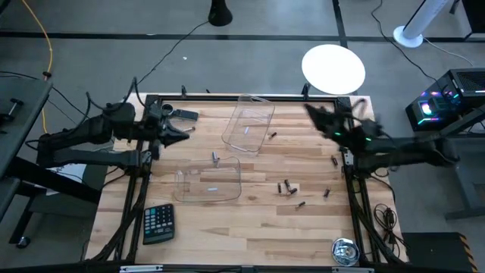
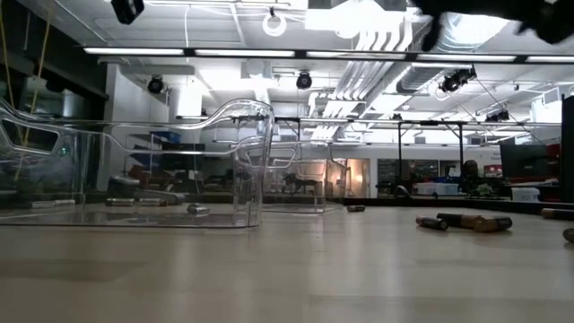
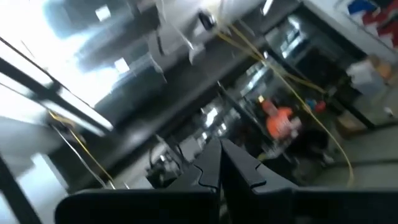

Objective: Sort batteries
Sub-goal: Put the silver battery into the bottom transparent bin

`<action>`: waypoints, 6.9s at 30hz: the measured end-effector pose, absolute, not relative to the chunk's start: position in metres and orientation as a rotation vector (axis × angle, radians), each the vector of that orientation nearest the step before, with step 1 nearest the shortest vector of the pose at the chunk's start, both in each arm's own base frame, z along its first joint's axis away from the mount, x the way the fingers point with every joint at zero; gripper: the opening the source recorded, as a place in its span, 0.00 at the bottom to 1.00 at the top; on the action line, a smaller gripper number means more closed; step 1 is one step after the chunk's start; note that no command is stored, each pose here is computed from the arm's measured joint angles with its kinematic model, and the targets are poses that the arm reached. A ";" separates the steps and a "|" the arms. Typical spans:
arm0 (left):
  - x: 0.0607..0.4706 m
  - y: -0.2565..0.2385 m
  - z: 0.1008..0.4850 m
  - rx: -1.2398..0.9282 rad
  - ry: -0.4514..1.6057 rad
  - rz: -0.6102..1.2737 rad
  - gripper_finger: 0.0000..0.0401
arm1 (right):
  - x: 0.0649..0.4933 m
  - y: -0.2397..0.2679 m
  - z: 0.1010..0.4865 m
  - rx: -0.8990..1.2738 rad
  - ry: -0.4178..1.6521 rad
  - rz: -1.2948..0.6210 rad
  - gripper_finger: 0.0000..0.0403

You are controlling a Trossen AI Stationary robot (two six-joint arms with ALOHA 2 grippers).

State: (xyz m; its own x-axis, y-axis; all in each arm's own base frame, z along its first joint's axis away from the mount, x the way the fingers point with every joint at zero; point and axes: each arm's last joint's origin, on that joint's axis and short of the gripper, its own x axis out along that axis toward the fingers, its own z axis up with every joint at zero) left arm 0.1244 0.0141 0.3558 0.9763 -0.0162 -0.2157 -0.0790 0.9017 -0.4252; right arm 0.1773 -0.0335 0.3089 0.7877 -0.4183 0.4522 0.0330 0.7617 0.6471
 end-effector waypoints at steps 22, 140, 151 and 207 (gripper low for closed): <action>0.129 -0.008 0.276 -0.706 0.501 -0.065 0.00 | 0.327 -0.050 0.366 0.723 -0.005 -0.257 0.00; 0.113 0.147 0.105 -1.125 1.958 0.749 0.39 | 0.296 -0.007 0.268 0.488 0.975 -0.504 0.00; 0.115 0.146 0.104 -1.105 1.963 0.689 0.21 | 0.299 -0.007 0.269 0.492 0.945 -0.500 0.00; 0.197 0.106 0.264 -0.323 1.494 0.613 0.45 | 0.301 -0.026 0.271 0.525 0.915 -0.508 0.00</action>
State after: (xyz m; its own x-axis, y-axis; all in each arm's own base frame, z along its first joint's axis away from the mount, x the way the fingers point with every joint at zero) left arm 0.1967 0.1063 0.2643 -0.0348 0.1792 -0.9832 -0.5625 0.8097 0.1675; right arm 0.3008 -0.0261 0.2710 0.5124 -0.1855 -0.8385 0.6137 0.7621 0.2064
